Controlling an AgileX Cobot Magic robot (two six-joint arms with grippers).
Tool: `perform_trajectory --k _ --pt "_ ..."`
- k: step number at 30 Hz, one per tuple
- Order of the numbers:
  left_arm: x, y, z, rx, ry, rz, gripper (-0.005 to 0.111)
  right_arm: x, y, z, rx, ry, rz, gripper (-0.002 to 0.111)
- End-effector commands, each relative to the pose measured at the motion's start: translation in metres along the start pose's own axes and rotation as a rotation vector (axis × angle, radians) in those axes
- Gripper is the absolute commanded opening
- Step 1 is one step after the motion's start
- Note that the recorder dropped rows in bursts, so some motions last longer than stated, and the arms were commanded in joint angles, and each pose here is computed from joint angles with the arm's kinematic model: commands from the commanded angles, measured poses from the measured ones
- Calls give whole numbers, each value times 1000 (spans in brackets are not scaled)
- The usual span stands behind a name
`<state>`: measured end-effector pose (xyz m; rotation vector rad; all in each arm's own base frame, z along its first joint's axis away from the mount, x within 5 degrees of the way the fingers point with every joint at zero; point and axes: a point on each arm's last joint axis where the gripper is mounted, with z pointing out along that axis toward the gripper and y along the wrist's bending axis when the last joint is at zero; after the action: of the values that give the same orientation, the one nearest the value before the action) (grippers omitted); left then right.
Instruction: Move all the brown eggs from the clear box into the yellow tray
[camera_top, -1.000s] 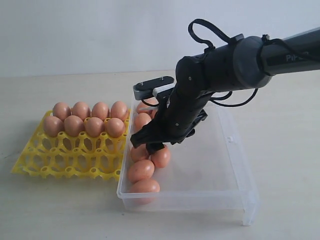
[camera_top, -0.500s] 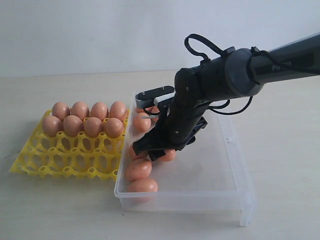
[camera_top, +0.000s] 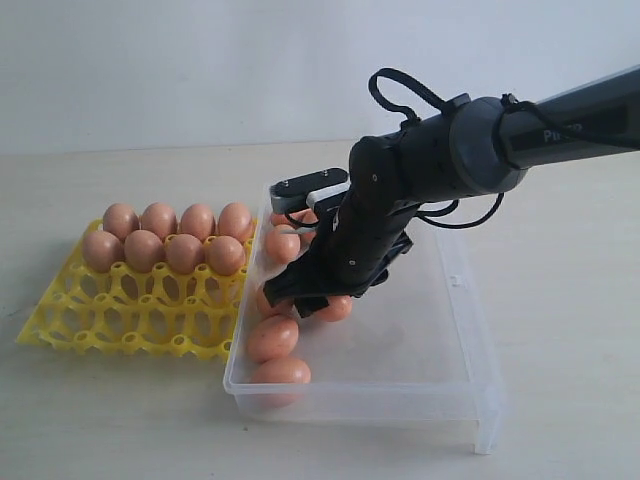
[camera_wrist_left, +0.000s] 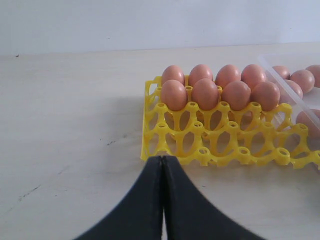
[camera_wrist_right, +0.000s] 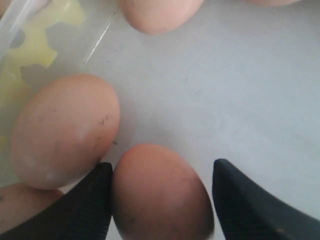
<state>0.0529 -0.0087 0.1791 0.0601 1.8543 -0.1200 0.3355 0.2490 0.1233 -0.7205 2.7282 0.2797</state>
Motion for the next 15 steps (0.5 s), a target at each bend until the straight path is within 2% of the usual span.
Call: perform_trajectory --k 1,11,13,15 --pt "-2 0 -1 -2 -19 2 0 -5 0 -1 -5 -46 7 56" --pt "-2 0 -1 -2 -19 2 0 -6 0 -1 -5 -61 7 55" --pt "-2 0 -1 -2 -19 2 0 -6 0 -1 -4 -61 -12 49" --pt "-2 0 -1 -2 -19 2 0 -6 0 -1 -3 -61 -41 34"
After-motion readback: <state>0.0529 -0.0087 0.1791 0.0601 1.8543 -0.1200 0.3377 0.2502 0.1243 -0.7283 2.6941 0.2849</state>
